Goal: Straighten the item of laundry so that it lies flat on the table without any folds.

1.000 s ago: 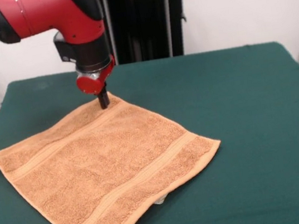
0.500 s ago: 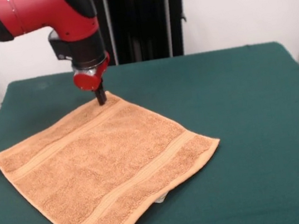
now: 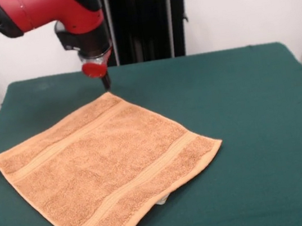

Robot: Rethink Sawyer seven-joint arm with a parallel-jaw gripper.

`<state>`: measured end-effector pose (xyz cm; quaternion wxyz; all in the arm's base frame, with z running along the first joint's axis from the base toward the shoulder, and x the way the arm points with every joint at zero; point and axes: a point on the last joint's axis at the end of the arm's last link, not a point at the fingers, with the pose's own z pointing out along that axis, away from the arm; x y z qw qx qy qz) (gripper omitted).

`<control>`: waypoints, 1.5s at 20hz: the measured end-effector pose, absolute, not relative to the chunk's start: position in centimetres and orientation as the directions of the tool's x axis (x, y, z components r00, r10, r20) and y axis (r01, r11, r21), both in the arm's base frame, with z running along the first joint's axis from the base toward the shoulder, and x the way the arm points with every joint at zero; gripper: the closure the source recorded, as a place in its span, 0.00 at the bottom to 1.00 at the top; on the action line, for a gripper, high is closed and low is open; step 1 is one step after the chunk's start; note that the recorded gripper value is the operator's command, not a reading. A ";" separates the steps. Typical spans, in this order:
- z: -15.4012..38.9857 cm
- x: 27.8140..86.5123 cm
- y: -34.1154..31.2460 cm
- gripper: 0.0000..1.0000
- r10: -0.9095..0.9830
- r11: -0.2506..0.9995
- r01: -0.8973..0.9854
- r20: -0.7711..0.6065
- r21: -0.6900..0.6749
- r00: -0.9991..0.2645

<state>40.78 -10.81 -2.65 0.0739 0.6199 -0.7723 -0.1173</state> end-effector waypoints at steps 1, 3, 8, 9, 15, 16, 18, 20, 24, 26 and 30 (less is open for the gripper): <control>-2.6 40.4 -10.7 1.00 -0.976 0.198 -0.938 -0.032 0.285 -0.216; -2.6 39.9 -10.4 1.00 -0.977 0.191 -0.935 -0.032 0.301 -0.210; -2.4 38.4 -10.1 1.00 -0.978 0.180 -0.925 -0.036 0.334 -0.204; -2.3 38.3 -10.1 1.00 -0.978 0.182 -0.924 -0.037 0.336 -0.206; -0.5 39.0 -10.3 1.00 -0.964 0.225 -0.910 -0.059 0.348 -0.260; 0.0 39.5 -10.3 1.00 -0.959 0.238 -0.907 -0.063 0.347 -0.276; 1.6 41.2 -10.6 1.00 -0.946 0.274 -0.903 -0.075 0.331 -0.314; 2.8 42.5 -10.7 1.00 -0.935 0.300 -0.899 -0.087 0.318 -0.343; 5.0 44.3 -11.0 1.00 -0.917 0.349 -0.885 -0.081 0.308 -0.390; 6.3 45.4 -10.8 1.00 -0.904 0.380 -0.874 -0.080 0.304 -0.421; 8.9 48.2 -9.2 1.00 -0.862 0.468 -0.837 -0.066 0.283 -0.503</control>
